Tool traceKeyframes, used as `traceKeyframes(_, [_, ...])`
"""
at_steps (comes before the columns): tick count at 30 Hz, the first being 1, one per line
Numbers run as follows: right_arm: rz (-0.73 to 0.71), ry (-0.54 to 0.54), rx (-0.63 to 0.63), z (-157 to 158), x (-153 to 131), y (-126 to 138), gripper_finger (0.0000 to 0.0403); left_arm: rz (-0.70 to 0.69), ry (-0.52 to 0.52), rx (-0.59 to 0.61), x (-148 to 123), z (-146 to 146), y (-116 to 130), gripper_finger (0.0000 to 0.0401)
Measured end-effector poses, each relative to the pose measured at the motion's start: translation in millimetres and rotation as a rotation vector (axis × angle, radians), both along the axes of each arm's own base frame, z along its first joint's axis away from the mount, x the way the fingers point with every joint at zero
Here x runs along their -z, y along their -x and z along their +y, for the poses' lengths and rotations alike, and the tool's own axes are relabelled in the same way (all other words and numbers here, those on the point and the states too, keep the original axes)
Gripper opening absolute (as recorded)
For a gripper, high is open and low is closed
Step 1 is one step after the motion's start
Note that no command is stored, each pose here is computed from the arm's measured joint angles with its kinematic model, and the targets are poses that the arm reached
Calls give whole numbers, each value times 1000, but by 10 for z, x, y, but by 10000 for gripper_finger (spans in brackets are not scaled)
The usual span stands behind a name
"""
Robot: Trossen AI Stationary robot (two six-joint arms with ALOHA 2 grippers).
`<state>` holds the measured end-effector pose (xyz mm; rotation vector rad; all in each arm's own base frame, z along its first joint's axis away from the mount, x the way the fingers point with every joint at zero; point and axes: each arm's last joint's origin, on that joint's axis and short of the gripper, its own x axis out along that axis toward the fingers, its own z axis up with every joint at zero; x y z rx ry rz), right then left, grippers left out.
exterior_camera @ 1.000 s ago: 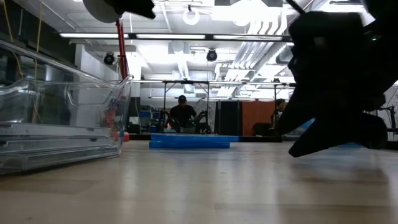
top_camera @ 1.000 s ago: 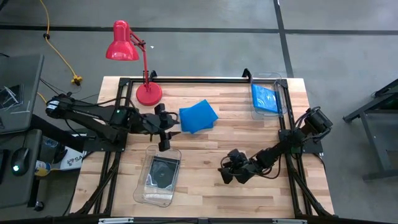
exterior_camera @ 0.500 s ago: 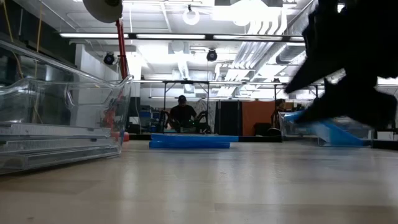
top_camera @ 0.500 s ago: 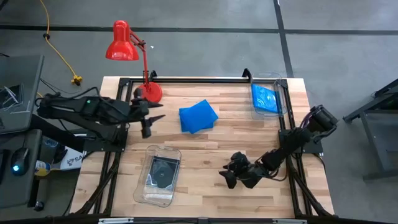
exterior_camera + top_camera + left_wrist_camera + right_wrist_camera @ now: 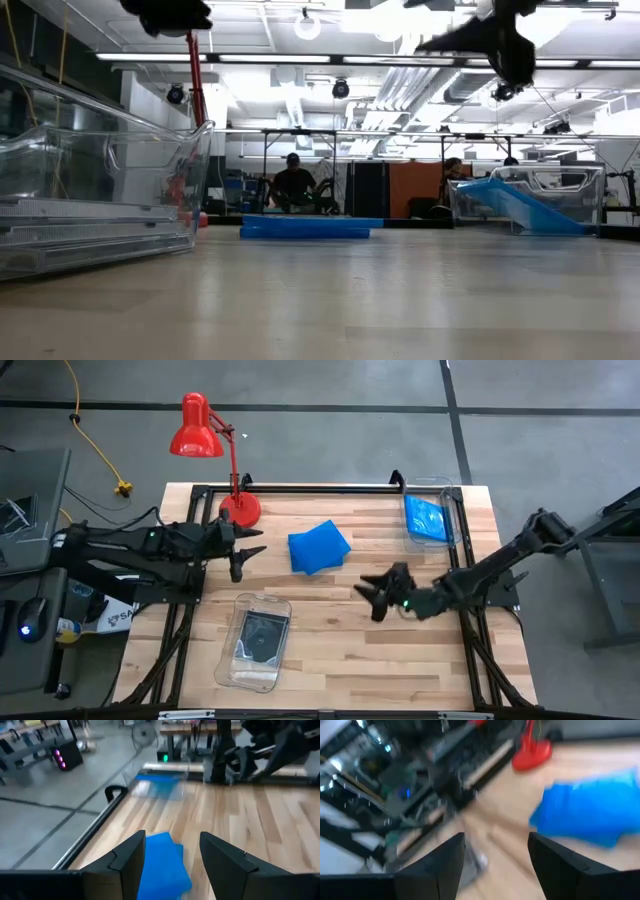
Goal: Pick & place jewel cases by type
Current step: Put the blue cd case into the top transparent bin
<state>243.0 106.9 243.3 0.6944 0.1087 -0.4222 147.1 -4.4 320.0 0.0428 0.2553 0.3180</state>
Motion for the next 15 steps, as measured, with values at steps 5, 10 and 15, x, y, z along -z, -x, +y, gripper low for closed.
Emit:
traceKeyframes(5, [-68, 81, 91, -265, -305, 120, 211, -55, 51, 25, 228, 201, -40, 184])
traceKeyframes(10, [-99, 110, 213, -473, -456, 219, 211, -30, 167, 12, 408, 482, -82, 184])
traceKeyframes(15, [-83, 104, 311, -635, -440, 208, 211, -1, 310, 17, 544, 814, -152, 184])
